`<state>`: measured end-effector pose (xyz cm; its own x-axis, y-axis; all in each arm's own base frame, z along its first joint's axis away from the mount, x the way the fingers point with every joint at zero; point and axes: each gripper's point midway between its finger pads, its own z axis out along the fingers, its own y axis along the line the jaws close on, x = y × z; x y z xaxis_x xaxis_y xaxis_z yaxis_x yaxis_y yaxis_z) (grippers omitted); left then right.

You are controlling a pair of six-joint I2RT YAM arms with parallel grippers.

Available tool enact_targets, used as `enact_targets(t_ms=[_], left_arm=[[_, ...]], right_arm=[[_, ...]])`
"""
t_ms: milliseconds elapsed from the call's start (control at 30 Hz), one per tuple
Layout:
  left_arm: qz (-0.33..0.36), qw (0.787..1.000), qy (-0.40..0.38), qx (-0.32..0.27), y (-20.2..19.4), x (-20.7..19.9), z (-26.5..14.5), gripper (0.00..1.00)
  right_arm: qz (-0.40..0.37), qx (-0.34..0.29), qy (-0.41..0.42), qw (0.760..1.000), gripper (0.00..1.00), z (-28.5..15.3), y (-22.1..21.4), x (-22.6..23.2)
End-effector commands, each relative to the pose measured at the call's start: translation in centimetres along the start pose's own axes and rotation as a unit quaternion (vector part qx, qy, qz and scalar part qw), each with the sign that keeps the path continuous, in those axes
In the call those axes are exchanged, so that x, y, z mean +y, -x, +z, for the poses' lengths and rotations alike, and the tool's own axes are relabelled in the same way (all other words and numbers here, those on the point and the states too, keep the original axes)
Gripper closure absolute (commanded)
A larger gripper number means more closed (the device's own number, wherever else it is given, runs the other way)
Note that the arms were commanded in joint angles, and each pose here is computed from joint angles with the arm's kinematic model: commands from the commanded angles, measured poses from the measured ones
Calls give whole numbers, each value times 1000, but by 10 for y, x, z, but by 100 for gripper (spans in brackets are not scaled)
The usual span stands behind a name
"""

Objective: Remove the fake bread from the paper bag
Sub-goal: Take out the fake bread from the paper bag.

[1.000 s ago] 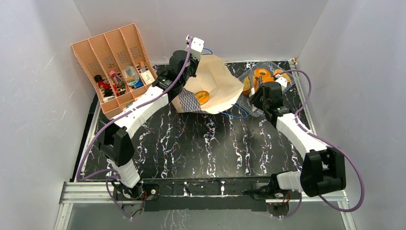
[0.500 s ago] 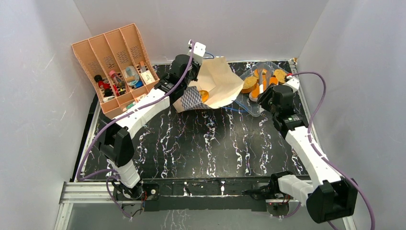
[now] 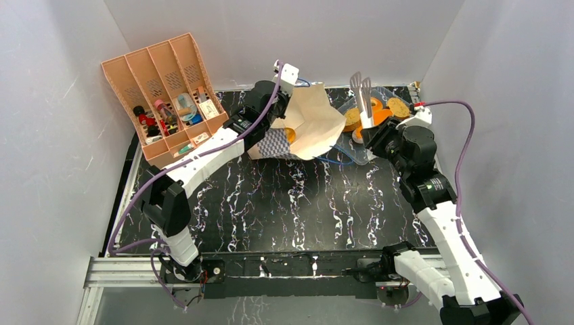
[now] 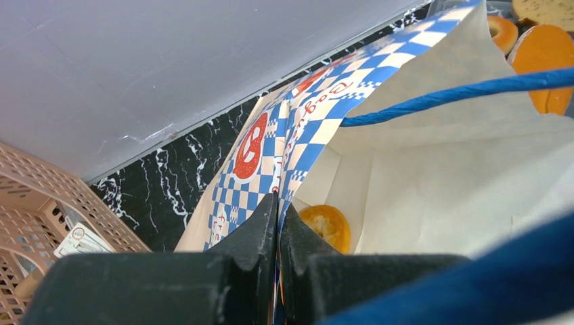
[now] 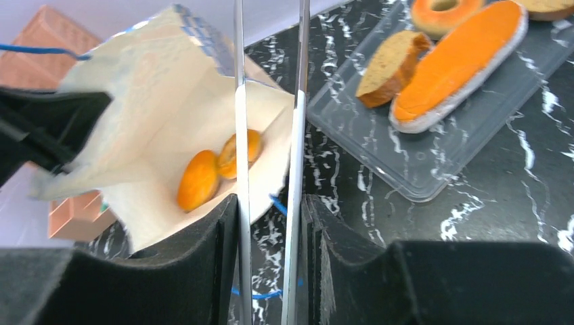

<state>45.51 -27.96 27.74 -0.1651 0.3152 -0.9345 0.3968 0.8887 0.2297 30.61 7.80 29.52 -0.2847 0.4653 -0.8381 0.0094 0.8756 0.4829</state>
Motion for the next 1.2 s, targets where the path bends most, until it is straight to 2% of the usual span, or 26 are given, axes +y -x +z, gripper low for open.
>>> enact_targets(t_ms=[0,267,367,567,733,867,1067,1167], left_arm=[[-9,999,6,-38,39,-3,-8,100],[3,999,8,-34,46,-20,0,100],[11,999,12,-29,47,-26,7,100],[16,999,11,-40,61,-40,7,100],[18,998,-2,-64,61,-58,-11,100],[8,997,-7,-82,57,-65,-27,100],[1,996,-4,-93,35,-70,-47,100],[-1,995,2,-103,32,-67,-58,100]], right_arm=[[-17,-31,111,993,68,-28,34,53],[-31,5,176,984,68,-52,20,79],[-31,14,181,983,69,-73,6,72],[-13,97,209,973,69,-79,-54,61],[1,138,195,971,71,-57,-95,49],[-7,168,178,969,71,-48,-129,57],[-31,187,116,975,71,-41,-186,60],[-46,171,78,981,71,-38,-201,55]])
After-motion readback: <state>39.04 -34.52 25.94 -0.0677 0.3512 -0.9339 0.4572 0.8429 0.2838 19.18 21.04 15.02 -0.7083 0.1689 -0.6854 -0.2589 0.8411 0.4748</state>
